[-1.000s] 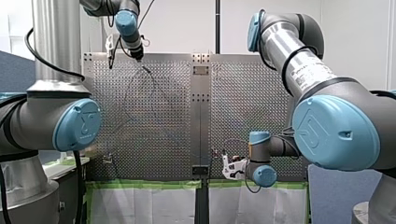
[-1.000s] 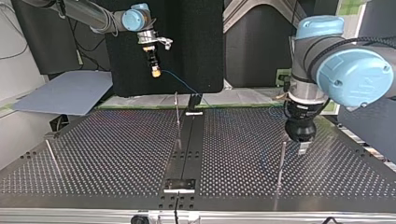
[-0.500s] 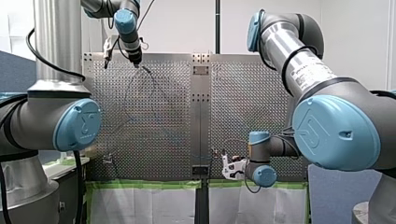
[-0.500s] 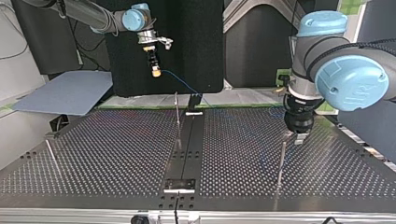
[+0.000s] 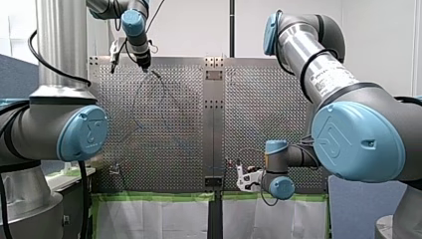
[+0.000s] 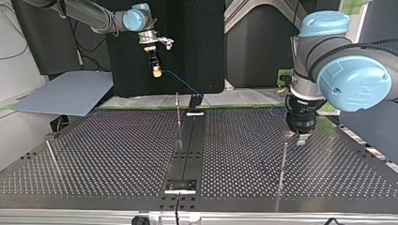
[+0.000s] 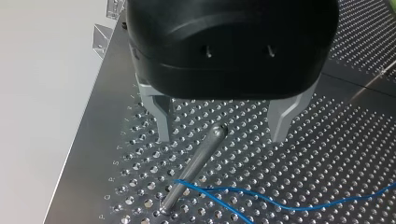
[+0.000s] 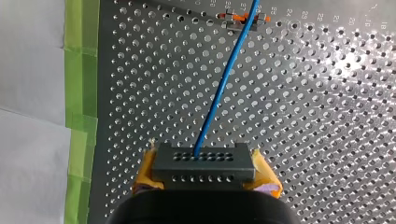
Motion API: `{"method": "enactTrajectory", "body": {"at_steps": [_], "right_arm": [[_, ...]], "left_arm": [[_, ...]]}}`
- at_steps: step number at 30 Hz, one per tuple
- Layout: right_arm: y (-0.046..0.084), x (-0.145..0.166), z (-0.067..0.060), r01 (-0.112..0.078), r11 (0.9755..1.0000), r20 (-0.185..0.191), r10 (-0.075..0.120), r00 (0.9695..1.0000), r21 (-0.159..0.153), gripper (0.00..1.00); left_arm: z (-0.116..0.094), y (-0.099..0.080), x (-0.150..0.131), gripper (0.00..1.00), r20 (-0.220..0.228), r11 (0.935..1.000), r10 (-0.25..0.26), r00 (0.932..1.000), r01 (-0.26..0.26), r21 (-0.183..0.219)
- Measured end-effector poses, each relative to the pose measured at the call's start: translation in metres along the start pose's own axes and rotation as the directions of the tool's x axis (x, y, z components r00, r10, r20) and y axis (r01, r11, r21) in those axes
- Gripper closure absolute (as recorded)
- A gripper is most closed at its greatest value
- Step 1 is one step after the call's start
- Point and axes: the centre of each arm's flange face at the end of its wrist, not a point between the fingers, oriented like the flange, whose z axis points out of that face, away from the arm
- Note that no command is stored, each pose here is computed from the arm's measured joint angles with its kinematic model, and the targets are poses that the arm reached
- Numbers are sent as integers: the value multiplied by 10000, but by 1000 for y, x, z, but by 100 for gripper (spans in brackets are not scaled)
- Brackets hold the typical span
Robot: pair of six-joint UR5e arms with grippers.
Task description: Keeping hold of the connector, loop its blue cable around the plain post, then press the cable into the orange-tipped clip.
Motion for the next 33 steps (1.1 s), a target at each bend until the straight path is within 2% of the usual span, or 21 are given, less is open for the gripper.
{"method": "enactTrajectory", "body": {"at_steps": [8, 14, 21, 28, 33], "right_arm": [[0, 0, 0, 10, 10000, 38, -10, 10000, 6, 100], [-1, -1, -1, 20, 10000, 87, -20, 10000, 22, 100], [-1, 0, -1, 20, 10000, 41, -20, 10000, 29, 100], [-2, 0, -1, 3, 10000, 20, -3, 10000, 28, 100], [-2, 0, 0, 6, 10000, 13, -6, 10000, 31, 100]], "left_arm": [[-4, -8, 0, 0, 61, 9991, 379, 9993, -380, 201], [-8, -29, -4, 0, 596, 9933, 960, 9936, -994, 581], [0, -61, -13, 0, 1365, 9836, 1623, 9773, -1713, 571], [15, -98, -17, 0, 2008, 9731, 2151, 9557, -2271, 385], [27, -127, 0, 0, 2109, 9693, 2318, 9496, -2439, 328]]}}
